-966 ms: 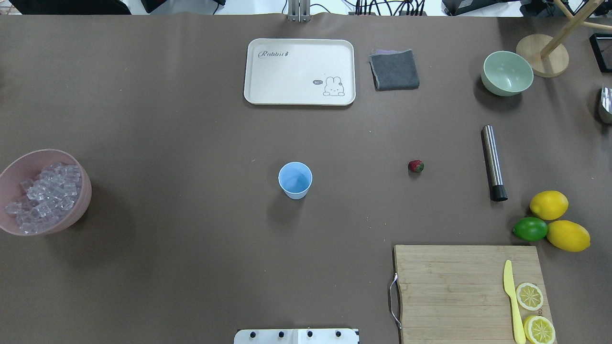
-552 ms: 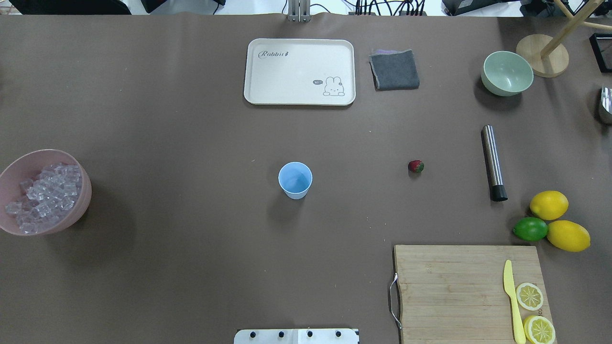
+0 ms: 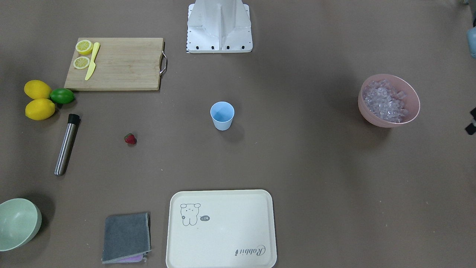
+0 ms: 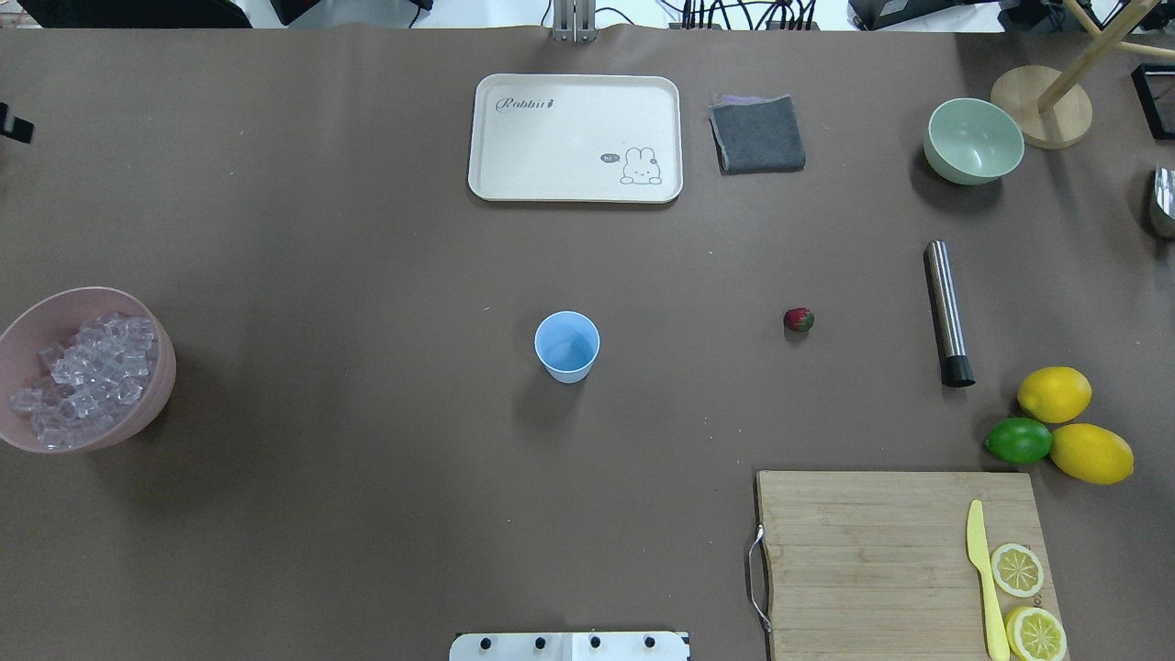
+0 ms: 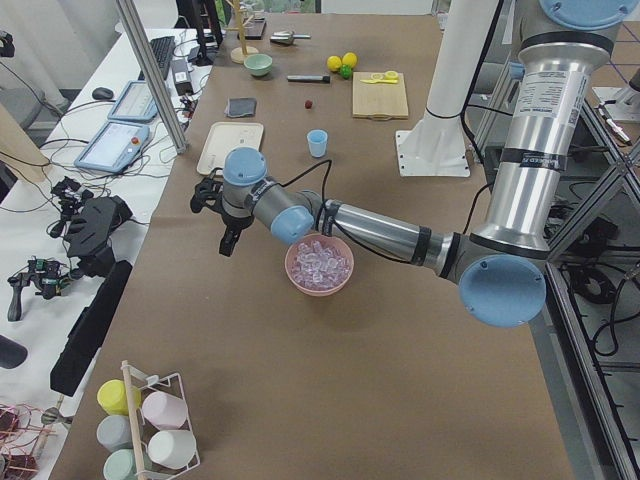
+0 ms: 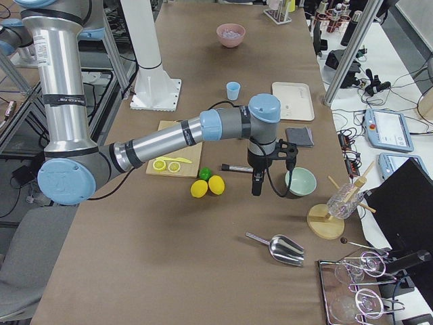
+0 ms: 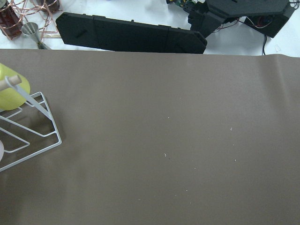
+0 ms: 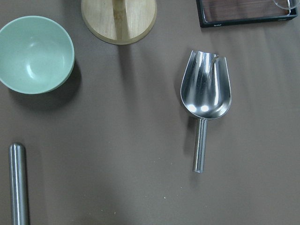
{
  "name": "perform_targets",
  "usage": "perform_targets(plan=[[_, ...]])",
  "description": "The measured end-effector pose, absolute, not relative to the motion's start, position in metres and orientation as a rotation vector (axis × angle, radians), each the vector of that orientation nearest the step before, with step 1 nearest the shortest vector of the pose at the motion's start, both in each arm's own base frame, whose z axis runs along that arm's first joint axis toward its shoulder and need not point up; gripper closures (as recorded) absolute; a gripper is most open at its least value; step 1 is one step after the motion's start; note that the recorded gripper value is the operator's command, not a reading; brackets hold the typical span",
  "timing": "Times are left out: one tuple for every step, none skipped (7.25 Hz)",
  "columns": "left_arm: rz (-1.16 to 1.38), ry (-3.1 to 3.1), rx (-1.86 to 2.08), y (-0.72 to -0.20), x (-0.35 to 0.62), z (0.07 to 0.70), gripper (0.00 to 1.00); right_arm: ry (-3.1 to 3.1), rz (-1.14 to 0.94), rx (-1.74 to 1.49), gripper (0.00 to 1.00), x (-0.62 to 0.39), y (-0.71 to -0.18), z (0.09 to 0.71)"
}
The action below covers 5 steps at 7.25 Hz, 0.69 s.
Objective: Mash ice and strawberries in cup
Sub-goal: 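Move the left gripper down into the pink bowl of ice cubes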
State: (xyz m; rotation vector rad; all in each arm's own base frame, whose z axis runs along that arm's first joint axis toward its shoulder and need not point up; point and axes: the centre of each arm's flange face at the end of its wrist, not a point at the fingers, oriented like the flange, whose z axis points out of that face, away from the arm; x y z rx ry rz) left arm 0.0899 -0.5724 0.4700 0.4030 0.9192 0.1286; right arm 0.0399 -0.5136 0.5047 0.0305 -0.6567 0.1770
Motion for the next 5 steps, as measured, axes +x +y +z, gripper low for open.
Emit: perform_targets(plan=[[0.196,0.941,0.417,-0.564,0.120,0.463,0.03,-0.663,0.177,0.028,0.00,0.039,-0.513,0.505],[0.258,0.953,0.425,-0.551,0.140,0.460,0.03,-0.670,0.176,0.027,0.00,0.039,-0.512,0.504],[0.333,0.948,0.432,-0.534,0.149,0.469,0.03,-0.675,0.175,0.030,0.00,0.039,-0.511,0.502],[0.409,0.943,0.436,-0.516,0.152,0.482,0.03,-0.679,0.174,0.037,0.00,0.040,-0.510,0.498],[0.463,0.951,0.426,-0.499,0.156,0.493,0.03,-0.680,0.177,0.042,0.00,0.042,-0.508,0.497]])
